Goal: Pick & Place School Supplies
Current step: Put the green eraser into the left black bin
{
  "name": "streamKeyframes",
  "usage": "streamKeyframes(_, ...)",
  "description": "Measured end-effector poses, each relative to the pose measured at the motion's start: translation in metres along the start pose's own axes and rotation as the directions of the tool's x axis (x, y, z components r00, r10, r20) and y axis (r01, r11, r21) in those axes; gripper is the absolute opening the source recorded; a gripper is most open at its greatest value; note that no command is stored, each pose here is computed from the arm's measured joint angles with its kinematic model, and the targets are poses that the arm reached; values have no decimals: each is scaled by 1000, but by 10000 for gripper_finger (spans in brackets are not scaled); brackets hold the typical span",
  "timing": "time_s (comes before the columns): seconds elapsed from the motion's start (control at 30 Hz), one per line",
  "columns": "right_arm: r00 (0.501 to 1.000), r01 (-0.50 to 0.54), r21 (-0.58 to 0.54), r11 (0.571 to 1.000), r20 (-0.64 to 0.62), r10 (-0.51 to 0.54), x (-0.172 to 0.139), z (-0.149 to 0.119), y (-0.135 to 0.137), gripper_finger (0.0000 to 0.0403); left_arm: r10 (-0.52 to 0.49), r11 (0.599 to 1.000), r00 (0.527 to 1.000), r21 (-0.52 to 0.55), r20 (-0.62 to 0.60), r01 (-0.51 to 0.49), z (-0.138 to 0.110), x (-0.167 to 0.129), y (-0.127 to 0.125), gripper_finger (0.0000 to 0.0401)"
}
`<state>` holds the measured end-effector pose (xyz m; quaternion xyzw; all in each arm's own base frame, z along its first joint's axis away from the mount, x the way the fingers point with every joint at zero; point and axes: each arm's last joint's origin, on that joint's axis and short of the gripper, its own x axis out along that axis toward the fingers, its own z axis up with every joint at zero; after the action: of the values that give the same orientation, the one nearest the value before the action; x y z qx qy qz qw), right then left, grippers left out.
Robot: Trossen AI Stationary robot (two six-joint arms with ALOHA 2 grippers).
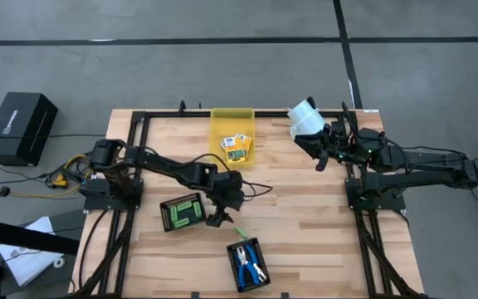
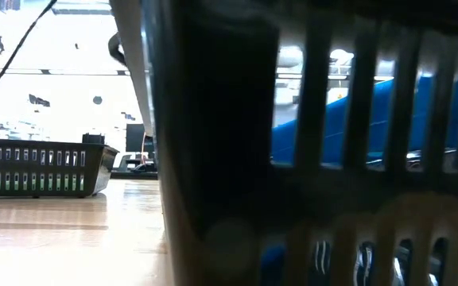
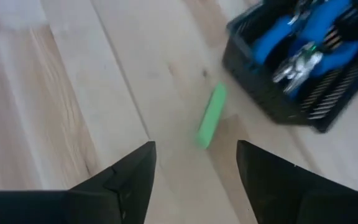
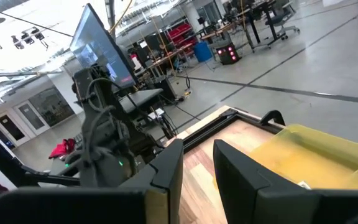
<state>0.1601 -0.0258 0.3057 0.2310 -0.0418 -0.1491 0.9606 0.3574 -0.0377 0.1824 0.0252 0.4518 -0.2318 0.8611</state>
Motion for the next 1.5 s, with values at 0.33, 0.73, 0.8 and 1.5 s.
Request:
streamKeyframes(0.33, 1000, -1, 1, 1000, 2, 1, 0, 0, 0, 82, -18, 999, 999, 30, -42, 19, 4, 35, 9, 214)
streamKeyframes(0.73, 1000, 4, -3, 1000, -17, -4, 0, -2, 0, 82, -63, 993, 998, 99, -29, 66, 13, 42, -12, 212)
streamKeyframes(0.8, 1000, 4, -3, 1000, -17, -4, 0, -2, 0, 82, -70, 992, 997, 107, -32, 73, 14, 43, -16, 213)
streamKeyframes(1.5, 999, 12, -7, 1000, -33, -12, 0, -3, -1, 82, -87, 991, 993, 97, -77, 95, 2, 76, -12, 212)
